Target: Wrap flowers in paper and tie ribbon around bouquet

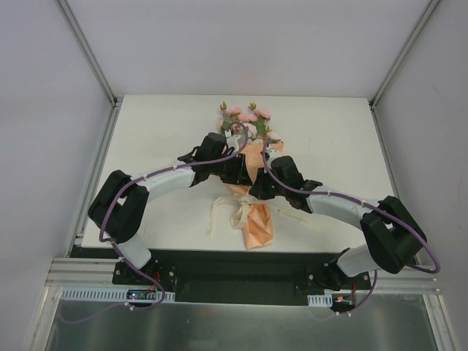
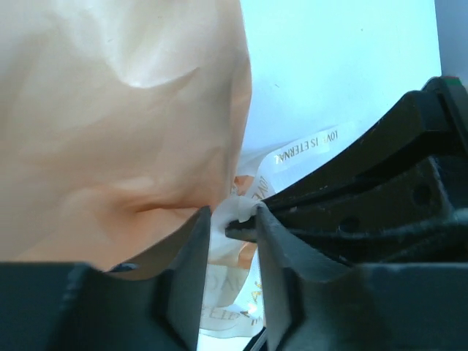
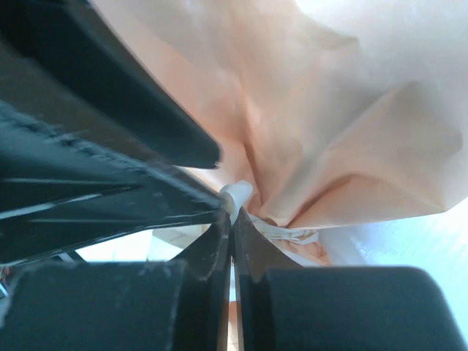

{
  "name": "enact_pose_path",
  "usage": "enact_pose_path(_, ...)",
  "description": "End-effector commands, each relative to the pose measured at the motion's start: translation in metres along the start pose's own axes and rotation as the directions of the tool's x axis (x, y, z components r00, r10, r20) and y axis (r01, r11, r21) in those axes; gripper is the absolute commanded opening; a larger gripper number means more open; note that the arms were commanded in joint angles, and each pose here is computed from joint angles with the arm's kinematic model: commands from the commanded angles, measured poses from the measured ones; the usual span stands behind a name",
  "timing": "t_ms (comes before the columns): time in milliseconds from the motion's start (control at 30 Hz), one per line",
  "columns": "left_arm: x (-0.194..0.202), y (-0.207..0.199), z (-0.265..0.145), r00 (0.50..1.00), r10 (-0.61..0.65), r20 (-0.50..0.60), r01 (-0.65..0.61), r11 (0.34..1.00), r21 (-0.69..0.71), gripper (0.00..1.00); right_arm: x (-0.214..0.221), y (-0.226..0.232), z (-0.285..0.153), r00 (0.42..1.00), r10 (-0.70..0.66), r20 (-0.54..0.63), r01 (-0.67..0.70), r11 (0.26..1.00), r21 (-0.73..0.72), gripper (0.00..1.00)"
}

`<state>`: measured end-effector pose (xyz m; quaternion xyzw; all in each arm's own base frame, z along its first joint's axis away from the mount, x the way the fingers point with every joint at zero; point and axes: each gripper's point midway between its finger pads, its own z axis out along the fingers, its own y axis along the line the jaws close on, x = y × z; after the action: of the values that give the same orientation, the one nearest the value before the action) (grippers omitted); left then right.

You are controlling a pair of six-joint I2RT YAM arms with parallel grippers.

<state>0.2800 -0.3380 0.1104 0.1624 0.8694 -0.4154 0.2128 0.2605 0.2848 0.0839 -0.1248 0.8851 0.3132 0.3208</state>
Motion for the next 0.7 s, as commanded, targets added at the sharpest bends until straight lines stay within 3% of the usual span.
enact_pose_path(0, -0.015, -0.014, -0.039, 0.992, 0.047, 0.119, -0.047, 0.999, -0.002, 0.39, -0.020, -0.001, 0.004, 0.998, 0.023, 0.053, -0.025, 0.999, 0.039, 0.00)
enact_pose_path(100, -0.003, -0.006, -0.064, 0.979, 0.117, 0.167, -0.111, 0.993, -0.046, 0.46, -0.020, 0.002, 0.005, 0.998, 0.033, 0.046, -0.034, 0.999, 0.023, 0.01)
enact_pose_path(133, 0.011, 0.002, -0.066, 0.978, 0.144, 0.152, -0.136, 0.989, -0.064, 0.66, -0.020, 0.004, 0.005, 0.998, 0.037, 0.043, -0.038, 0.999, 0.017, 0.00)
enact_pose_path(167, 0.016, 0.002, -0.069, 0.976, 0.156, 0.152, -0.148, 0.987, -0.064, 0.76, -0.021, 0.006, 0.005, 0.998, 0.042, 0.044, -0.042, 0.999, 0.010, 0.00)
enact_pose_path(400, 0.067, -0.007, -0.053, 0.978, 0.206, 0.047, -0.205, 0.979, -0.013, 0.73, -0.026, 0.015, 0.003, 0.995, 0.086, 0.043, -0.085, 0.996, -0.021, 0.00)
enact_pose_path(667, 0.078, -0.003, -0.029, 0.975, 0.223, -0.011, -0.223, 0.975, -0.023, 0.69, -0.029, 0.017, 0.001, 0.996, 0.083, 0.027, -0.082, 0.996, -0.027, 0.01)
